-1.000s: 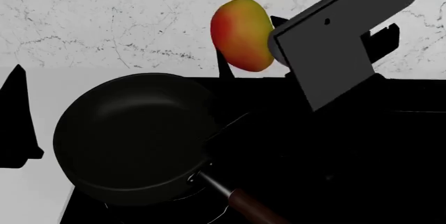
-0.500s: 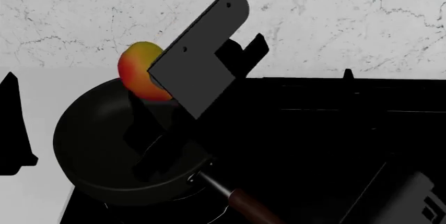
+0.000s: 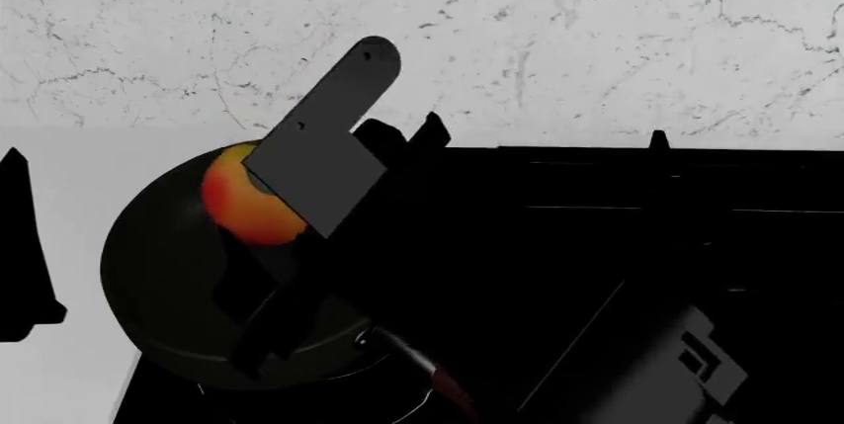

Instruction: Pick the mango from the plate and place it in the pan.

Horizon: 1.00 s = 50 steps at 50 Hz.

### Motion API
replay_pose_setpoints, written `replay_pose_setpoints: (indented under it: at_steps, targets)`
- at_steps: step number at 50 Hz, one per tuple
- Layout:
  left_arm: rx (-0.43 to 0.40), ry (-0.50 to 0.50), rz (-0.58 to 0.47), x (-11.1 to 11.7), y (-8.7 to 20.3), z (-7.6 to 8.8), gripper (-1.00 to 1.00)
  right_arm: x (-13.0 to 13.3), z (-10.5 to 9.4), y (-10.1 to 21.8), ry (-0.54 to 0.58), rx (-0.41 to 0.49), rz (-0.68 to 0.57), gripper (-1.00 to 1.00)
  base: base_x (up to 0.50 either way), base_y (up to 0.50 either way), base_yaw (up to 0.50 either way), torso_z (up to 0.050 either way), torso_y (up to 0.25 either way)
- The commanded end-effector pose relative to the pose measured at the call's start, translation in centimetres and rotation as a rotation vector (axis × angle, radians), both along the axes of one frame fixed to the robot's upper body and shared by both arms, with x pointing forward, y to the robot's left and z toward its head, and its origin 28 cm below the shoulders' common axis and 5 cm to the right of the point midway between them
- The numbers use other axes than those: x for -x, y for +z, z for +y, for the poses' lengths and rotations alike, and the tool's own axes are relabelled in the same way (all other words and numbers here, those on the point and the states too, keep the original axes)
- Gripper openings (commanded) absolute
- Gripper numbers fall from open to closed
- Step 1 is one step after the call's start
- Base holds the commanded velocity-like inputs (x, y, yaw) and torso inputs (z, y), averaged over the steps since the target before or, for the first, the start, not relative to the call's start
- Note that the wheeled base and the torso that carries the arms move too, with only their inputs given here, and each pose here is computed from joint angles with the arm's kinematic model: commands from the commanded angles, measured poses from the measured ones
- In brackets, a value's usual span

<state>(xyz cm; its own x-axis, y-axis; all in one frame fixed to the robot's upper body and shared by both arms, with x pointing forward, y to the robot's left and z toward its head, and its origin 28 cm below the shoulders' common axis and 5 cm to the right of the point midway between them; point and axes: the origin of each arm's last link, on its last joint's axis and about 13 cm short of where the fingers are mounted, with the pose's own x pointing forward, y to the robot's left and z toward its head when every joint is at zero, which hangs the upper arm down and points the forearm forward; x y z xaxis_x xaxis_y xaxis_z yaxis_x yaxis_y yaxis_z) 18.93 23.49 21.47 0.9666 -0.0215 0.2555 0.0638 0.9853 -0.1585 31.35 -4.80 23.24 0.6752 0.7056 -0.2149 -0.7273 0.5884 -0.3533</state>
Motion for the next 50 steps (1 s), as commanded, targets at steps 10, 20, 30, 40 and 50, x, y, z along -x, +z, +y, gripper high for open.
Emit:
replay_pose_setpoints:
  at_steps: [10, 20, 30, 40, 50]
  targets:
    - [0.007, -0.001, 0.005, 0.3, 0.0, 0.1, 1.00, -1.6, 1.1, -3.4, 0.029, 0.132, 0.108, -1.00, 0.03, 0.00, 0.00, 0.000, 0.000]
    - [0.011, -0.002, 0.010, 0.5, -0.1, -0.1, 1.00, -1.5, 1.1, -3.3, 0.031, 0.128, 0.097, -1.00, 0.03, 0.00, 0.00, 0.000, 0.000]
    - [0.016, -0.001, 0.014, 0.3, -0.3, -0.1, 1.00, -1.3, 1.0, 1.3, 0.029, 0.016, -0.001, 1.00, 0.03, 0.00, 0.01, 0.000, 0.000]
    - [0.017, -0.001, 0.000, 0.0, -0.2, -0.1, 1.00, 0.7, -1.5, 13.0, -0.013, -0.252, -0.309, 1.00, 0.03, 0.00, 0.00, 0.000, 0.000]
    - [0.010, -0.012, -0.030, -1.6, 0.0, -0.1, 1.00, 3.9, -6.7, 14.4, -0.239, -0.416, -0.484, 1.00, 0.03, 0.00, 0.00, 0.000, 0.000]
